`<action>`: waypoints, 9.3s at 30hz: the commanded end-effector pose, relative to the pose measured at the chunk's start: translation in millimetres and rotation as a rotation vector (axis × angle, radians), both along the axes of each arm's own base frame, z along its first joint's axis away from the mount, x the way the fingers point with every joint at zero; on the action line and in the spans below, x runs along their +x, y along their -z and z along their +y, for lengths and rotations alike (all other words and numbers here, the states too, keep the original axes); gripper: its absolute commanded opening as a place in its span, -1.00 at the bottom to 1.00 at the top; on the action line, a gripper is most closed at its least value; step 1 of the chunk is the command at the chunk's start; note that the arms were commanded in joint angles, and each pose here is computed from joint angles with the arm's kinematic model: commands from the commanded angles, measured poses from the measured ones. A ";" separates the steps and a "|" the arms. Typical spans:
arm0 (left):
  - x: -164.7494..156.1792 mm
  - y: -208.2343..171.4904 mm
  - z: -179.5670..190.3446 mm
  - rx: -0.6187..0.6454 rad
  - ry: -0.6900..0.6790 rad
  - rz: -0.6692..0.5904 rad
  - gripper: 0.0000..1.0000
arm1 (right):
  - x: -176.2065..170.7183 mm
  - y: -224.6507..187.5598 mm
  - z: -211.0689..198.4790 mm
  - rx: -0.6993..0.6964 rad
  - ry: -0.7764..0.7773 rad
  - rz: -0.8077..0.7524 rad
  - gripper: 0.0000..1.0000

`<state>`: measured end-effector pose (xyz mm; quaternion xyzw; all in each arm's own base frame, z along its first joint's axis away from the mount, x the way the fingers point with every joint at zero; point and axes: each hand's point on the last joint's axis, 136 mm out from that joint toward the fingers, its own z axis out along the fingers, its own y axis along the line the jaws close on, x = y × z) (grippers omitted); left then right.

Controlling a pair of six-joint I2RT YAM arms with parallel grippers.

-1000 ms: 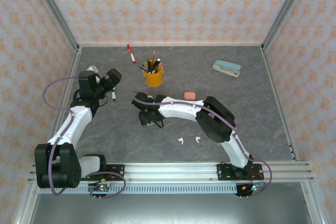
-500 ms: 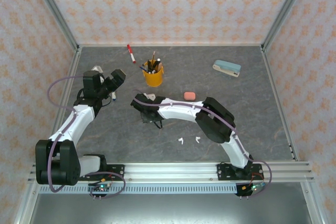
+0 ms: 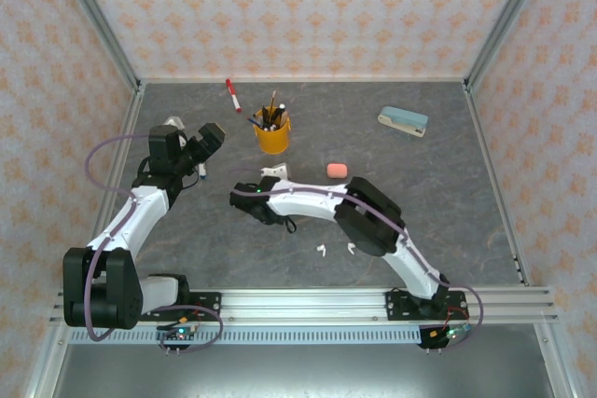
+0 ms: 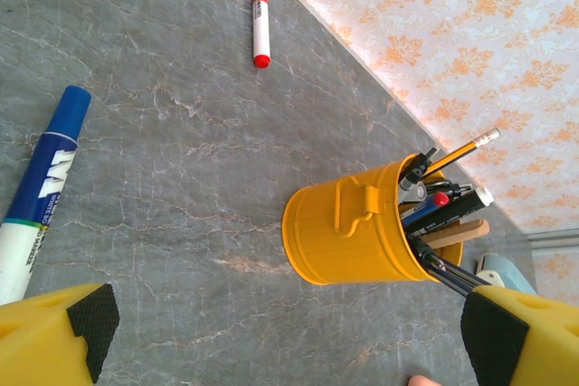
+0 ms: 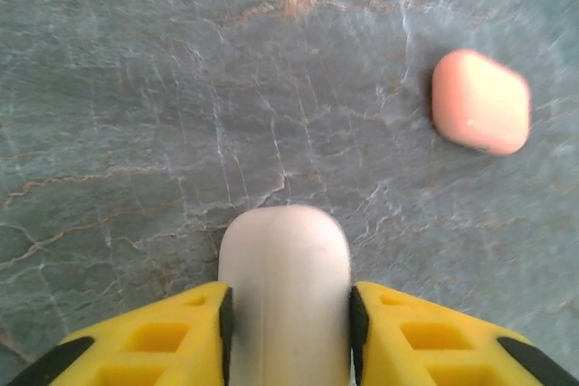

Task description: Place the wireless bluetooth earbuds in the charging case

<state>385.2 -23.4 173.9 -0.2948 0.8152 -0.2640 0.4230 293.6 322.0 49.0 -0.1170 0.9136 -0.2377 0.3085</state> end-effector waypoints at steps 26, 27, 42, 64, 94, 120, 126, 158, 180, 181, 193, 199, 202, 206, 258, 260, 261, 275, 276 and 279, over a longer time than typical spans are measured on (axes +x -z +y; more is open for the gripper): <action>4.4 -17.7 -4.6 0.025 0.025 -0.027 1.00 | -32.7 -68.7 27.5 0.136 -0.069 -0.048 0.38; 3.6 -16.1 -6.0 0.028 0.032 -0.019 1.00 | -29.5 -64.2 22.3 0.178 -0.053 -0.015 0.44; -18.2 12.1 -48.0 0.060 0.110 0.054 1.00 | -23.4 3.4 6.5 0.504 0.060 0.254 0.63; -12.6 -1.4 -45.7 0.120 0.113 0.040 1.00 | -70.3 -3.6 64.4 0.792 -0.071 0.437 0.59; -12.8 -10.0 -45.0 0.121 0.116 0.025 1.00 | -13.0 38.2 17.6 0.229 -0.350 0.458 0.72; -7.6 1.1 -57.2 0.054 0.151 0.028 1.00 | -25.8 31.2 -22.2 0.410 0.224 0.320 0.51; -8.4 2.1 -59.5 0.051 0.160 0.030 1.00 | -24.2 32.2 -20.1 0.378 0.195 0.335 0.57; -10.5 -5.7 -68.5 0.073 0.233 0.024 1.00 | -31.9 53.8 -21.8 0.414 0.200 0.427 0.30; -11.6 -11.9 -70.9 0.098 0.267 0.004 1.00 | -28.2 42.5 -19.6 0.435 0.194 0.403 0.35; -11.7 -11.9 -71.0 0.098 0.268 0.004 1.00 | -28.2 42.3 -19.9 0.436 0.196 0.402 0.36; -10.3 -10.8 -72.9 0.086 0.269 0.003 1.00 | -32.3 33.5 -11.6 0.506 0.188 0.417 0.55; -10.5 -10.0 -73.2 0.085 0.271 0.003 1.00 | -31.4 33.7 -11.8 0.501 0.187 0.415 0.55; -10.7 -10.1 -73.7 0.084 0.273 0.001 1.00 | -30.4 34.4 -11.5 0.499 0.186 0.414 0.55; -10.9 -9.3 -74.5 0.083 0.276 0.001 1.00 | -30.5 36.1 -11.3 0.493 0.185 0.416 0.54; -30.9 34.9 -98.1 -0.007 0.333 0.015 1.00 | 10.8 -42.5 -31.9 0.763 0.341 0.179 0.08; -34.9 40.8 -105.2 -0.036 0.347 -0.005 1.00 | 18.7 -48.2 -39.8 0.805 0.373 0.158 0.08; -36.6 42.4 -109.5 -0.057 0.356 -0.023 1.00 | 22.3 -51.4 -44.5 0.827 0.393 0.145 0.08; -56.1 36.7 -195.3 -0.152 0.492 -0.304 0.97 | 54.1 -76.6 -60.7 1.121 0.527 0.112 0.09; -57.4 34.5 -202.7 -0.158 0.503 -0.325 0.94 | 55.7 -77.3 -59.7 1.138 0.534 0.114 0.09; -59.3 29.6 -219.6 -0.172 0.515 -0.369 0.85 | 59.0 -80.1 -56.7 1.185 0.547 0.124 0.09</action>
